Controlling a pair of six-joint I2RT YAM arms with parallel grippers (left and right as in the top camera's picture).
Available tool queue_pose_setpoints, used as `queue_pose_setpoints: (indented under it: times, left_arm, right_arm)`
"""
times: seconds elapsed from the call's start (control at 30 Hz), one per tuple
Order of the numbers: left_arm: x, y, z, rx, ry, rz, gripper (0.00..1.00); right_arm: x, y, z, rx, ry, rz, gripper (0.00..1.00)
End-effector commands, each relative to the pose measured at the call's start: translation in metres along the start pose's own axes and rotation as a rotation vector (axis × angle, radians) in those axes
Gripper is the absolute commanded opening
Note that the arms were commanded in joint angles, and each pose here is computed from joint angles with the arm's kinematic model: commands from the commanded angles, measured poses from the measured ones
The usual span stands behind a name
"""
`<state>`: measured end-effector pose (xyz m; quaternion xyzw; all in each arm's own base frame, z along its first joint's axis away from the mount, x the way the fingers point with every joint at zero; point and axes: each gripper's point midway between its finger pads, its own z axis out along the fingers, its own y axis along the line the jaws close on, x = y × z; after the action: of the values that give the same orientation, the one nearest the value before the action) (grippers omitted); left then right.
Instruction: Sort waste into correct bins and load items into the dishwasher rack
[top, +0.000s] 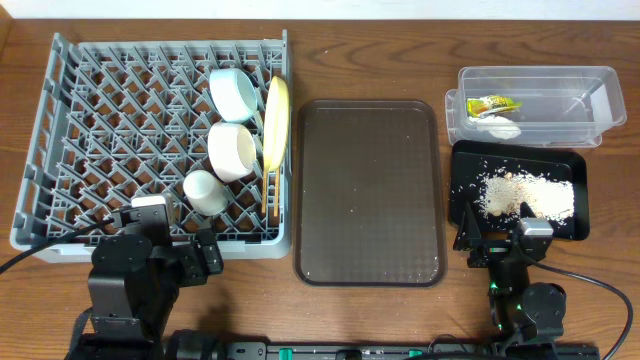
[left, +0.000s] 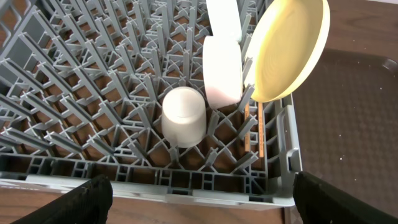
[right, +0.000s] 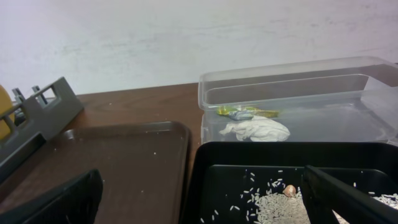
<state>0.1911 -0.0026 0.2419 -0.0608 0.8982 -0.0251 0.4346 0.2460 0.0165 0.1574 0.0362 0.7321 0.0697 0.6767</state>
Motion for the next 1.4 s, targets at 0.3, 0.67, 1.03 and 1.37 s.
queue_pose_setpoints:
  times: [0.3,0.67,1.03,1.37]
  left_arm:
    - [0.000,0.001,0.000,-0.005,-0.002,0.007,0.94]
    - [0.007,0.003,-0.002,-0.009,-0.007,0.030,0.94]
    - [0.052,0.007,0.048,0.020,-0.172,0.011,0.94]
    - [0.046,0.004,0.083,0.062,-0.430,-0.008,0.94]
  right_arm:
    - [0.001,0.004,0.000,-0.017,-0.001,-0.012,0.99]
    - [0.001,0.004,0.000,-0.017,-0.001,-0.012,0.99]
    - [0.001,0.004,0.000,-0.017,-0.001,-0.012,0.99]
    - [0.001,0.004,0.000,-0.017,-0.001,-0.012,0.99]
